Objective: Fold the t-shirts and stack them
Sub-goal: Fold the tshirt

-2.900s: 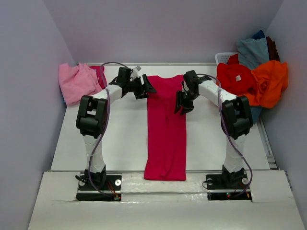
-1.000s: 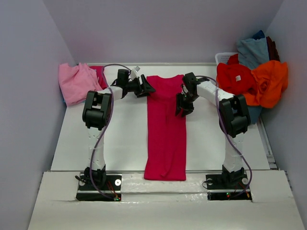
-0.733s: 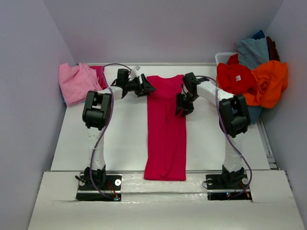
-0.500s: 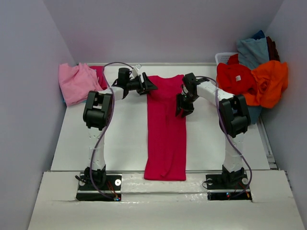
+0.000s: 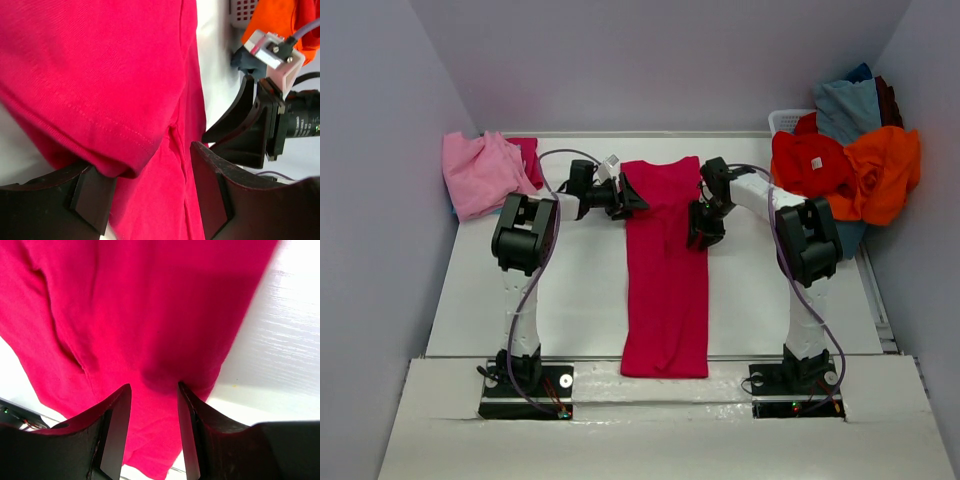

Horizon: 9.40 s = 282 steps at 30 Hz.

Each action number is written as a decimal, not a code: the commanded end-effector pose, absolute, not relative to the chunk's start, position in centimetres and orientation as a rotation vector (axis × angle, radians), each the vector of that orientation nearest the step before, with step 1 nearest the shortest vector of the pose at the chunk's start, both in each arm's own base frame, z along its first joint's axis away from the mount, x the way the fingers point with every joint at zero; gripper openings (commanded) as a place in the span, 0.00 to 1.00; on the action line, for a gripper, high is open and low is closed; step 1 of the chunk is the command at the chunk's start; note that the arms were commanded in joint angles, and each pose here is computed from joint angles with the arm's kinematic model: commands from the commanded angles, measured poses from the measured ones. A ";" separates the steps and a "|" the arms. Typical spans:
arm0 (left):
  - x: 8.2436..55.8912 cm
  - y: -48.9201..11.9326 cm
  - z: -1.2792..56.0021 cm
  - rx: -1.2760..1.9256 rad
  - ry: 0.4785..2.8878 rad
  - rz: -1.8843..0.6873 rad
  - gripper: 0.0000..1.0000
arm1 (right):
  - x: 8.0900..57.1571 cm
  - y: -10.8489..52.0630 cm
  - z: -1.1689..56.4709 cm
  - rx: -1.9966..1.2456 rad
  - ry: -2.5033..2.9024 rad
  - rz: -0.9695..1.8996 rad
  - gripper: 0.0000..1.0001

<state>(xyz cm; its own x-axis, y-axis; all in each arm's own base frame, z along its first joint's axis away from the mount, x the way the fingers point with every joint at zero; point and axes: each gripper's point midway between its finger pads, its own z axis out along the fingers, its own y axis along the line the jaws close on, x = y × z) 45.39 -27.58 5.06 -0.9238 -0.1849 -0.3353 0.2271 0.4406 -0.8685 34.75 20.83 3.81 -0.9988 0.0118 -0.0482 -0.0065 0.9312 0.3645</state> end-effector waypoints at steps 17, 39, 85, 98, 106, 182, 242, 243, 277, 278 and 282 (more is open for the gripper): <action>44.8 -27.1 10.7 0.101 2.309 -1.423 0.64 | 34.5 21.1 5.2 0.036 2.958 0.634 0.47; 44.3 -27.7 15.2 0.020 2.339 -1.543 0.50 | 34.1 21.1 4.9 0.059 2.953 0.649 0.47; 49.7 -25.7 8.4 -0.152 2.597 -1.089 0.43 | 48.7 22.9 9.4 0.193 2.731 0.518 0.48; 50.0 -25.6 2.3 -0.176 2.742 -0.949 0.42 | 49.4 22.7 4.5 0.202 2.795 0.488 0.48; 53.1 -24.7 1.4 -0.215 2.718 -0.795 0.47 | 51.3 22.4 2.0 0.235 2.809 0.500 0.48; 36.8 -30.0 8.7 0.142 2.686 -0.910 0.73 | 35.2 21.1 6.2 0.186 2.965 0.536 0.55; 44.7 -24.1 3.9 -0.008 2.800 -0.738 0.72 | 42.1 23.8 3.8 -0.111 2.945 0.538 0.56; 44.5 -24.1 3.6 -0.007 2.804 -0.736 0.72 | 42.1 23.9 4.0 -0.113 2.940 0.546 0.56; 27.6 -26.0 9.5 0.224 2.783 -0.701 0.72 | 27.5 27.2 9.0 -0.237 3.005 0.665 0.56; 26.9 -26.1 9.2 0.221 2.793 -0.708 0.72 | 26.7 27.2 8.7 -0.242 3.018 0.668 0.56; 23.8 -25.7 7.6 0.235 2.849 -0.726 0.72 | 22.9 27.2 6.8 -0.257 3.093 0.652 0.56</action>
